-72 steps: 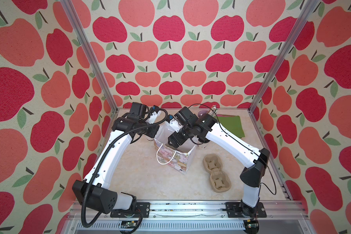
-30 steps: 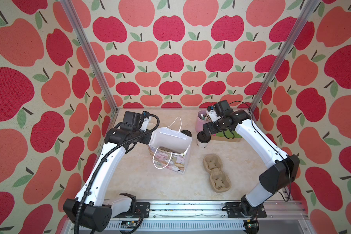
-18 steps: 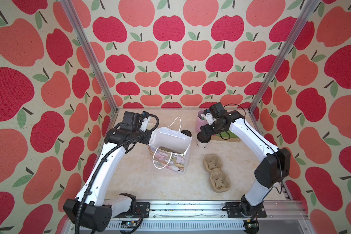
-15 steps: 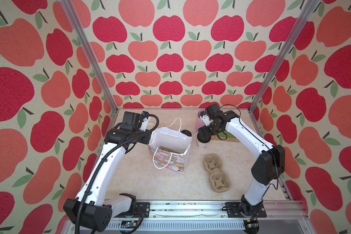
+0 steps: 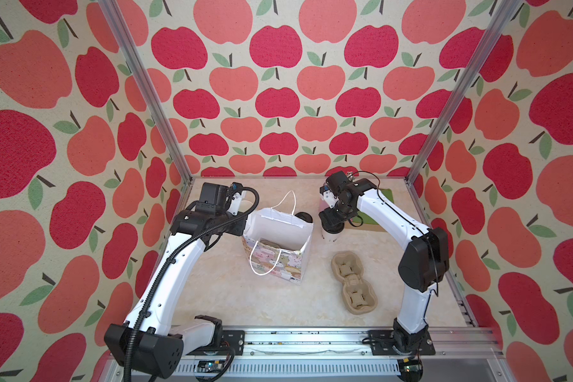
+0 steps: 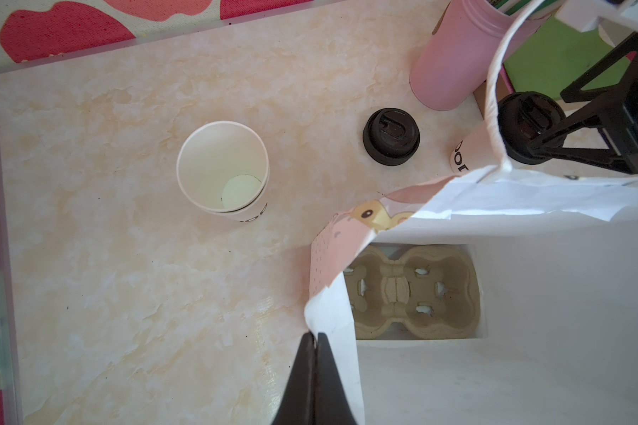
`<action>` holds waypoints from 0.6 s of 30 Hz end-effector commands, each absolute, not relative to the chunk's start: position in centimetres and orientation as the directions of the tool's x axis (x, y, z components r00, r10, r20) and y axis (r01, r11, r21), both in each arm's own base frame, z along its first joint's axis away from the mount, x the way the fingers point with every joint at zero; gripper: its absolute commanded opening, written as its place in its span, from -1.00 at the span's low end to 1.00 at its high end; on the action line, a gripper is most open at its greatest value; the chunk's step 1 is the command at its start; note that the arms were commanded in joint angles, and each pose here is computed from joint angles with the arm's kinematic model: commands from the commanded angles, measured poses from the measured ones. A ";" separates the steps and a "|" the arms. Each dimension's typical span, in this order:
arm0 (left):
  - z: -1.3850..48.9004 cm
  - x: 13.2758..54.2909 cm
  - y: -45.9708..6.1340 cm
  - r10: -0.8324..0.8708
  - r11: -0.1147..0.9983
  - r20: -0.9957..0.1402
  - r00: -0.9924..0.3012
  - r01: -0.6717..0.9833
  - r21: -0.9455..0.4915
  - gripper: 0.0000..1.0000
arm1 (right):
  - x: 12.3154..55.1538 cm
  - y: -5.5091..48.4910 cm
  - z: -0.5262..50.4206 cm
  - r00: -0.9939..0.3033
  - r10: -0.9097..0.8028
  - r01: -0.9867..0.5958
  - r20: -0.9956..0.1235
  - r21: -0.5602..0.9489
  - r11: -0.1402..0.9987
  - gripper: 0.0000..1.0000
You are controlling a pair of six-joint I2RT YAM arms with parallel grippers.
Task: Pack a coffee takeout order
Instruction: Pick up the coffee cup from the center of the table.
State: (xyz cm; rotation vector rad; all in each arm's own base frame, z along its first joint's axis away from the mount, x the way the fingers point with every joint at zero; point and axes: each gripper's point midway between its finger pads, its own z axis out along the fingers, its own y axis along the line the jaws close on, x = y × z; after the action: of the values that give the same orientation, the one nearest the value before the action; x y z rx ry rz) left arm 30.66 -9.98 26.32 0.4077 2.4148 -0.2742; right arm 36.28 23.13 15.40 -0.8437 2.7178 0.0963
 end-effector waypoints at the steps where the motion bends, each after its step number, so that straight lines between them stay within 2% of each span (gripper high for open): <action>1: 25.7 30.3 -10.1 0.220 0.925 -0.635 -0.740 0.366 -0.106 -1.00 | 36.5 22.5 15.1 -0.791 -0.552 -0.564 -0.265 -0.033 0.825 0.73; 18: 25.3 30.3 -10.1 0.215 0.925 -0.631 -0.745 0.363 -0.113 -1.00 | 36.9 22.4 13.6 -0.815 -0.529 -0.546 -0.238 0.008 0.838 0.60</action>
State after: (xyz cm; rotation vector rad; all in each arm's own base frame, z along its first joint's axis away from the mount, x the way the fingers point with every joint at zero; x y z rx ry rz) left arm 30.78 -10.17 26.08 0.4106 2.4105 -0.2886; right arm 36.94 22.48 13.91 -0.8214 2.7655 0.0970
